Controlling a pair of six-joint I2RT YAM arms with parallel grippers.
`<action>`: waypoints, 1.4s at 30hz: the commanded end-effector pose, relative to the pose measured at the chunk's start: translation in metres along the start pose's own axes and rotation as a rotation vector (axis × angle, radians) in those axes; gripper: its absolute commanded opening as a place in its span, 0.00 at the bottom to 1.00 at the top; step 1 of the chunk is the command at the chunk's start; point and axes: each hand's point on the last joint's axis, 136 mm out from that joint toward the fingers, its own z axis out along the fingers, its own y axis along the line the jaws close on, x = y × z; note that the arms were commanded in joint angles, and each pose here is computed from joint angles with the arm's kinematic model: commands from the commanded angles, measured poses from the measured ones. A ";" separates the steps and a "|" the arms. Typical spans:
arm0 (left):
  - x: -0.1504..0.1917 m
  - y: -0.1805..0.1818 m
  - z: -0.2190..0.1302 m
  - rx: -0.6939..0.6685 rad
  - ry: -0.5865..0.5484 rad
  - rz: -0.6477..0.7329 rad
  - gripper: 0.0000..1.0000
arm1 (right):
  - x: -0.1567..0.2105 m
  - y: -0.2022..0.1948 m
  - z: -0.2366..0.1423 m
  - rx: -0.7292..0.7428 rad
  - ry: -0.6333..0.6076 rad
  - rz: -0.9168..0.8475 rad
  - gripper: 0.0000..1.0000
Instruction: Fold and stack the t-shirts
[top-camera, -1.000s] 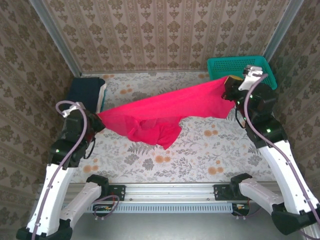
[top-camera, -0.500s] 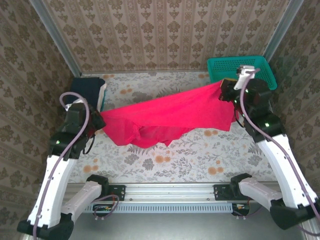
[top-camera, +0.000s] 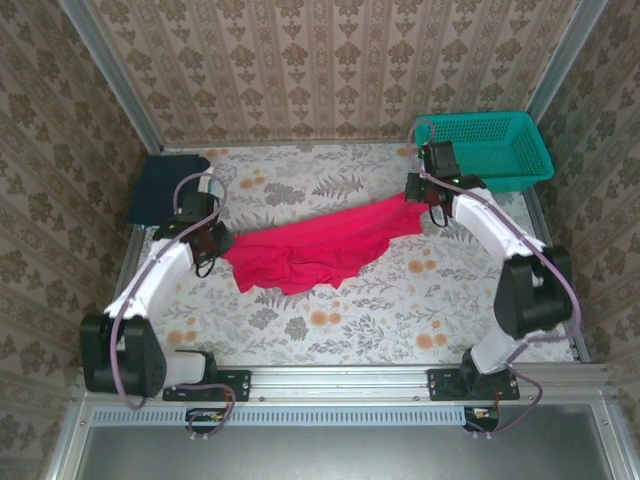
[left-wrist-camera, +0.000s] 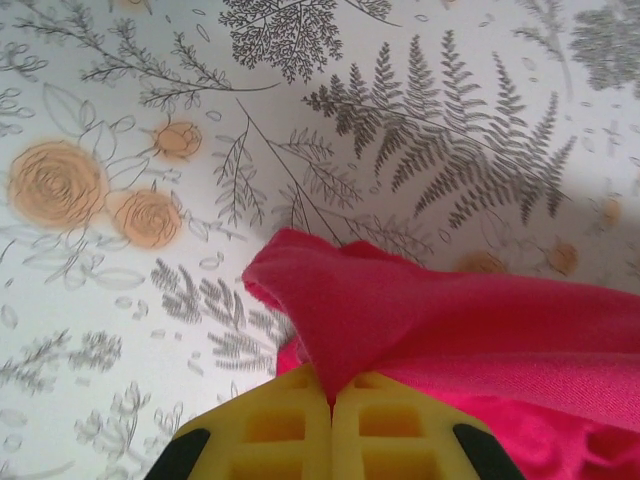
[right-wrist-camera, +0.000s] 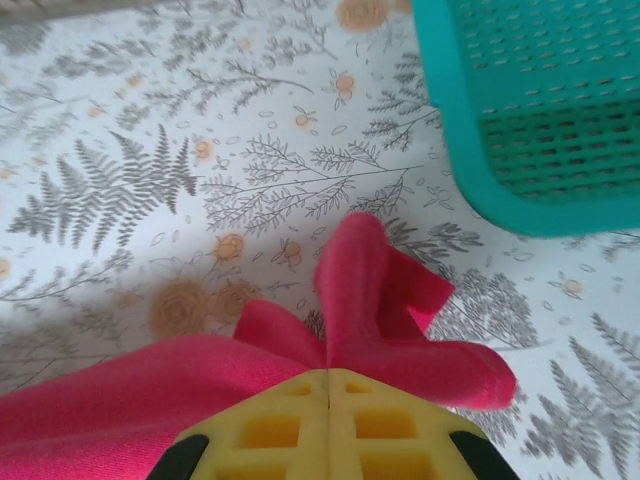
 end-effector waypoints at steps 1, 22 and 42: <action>-0.037 -0.014 0.012 0.023 -0.066 0.020 0.00 | -0.042 0.012 0.013 -0.027 -0.087 -0.001 0.00; -0.002 -0.003 0.042 0.052 0.006 0.050 0.70 | -0.013 0.026 -0.031 -0.158 -0.152 0.008 0.75; 0.008 -0.012 0.069 0.146 0.067 -0.008 0.32 | 0.010 0.014 -0.044 -0.138 -0.129 0.040 0.77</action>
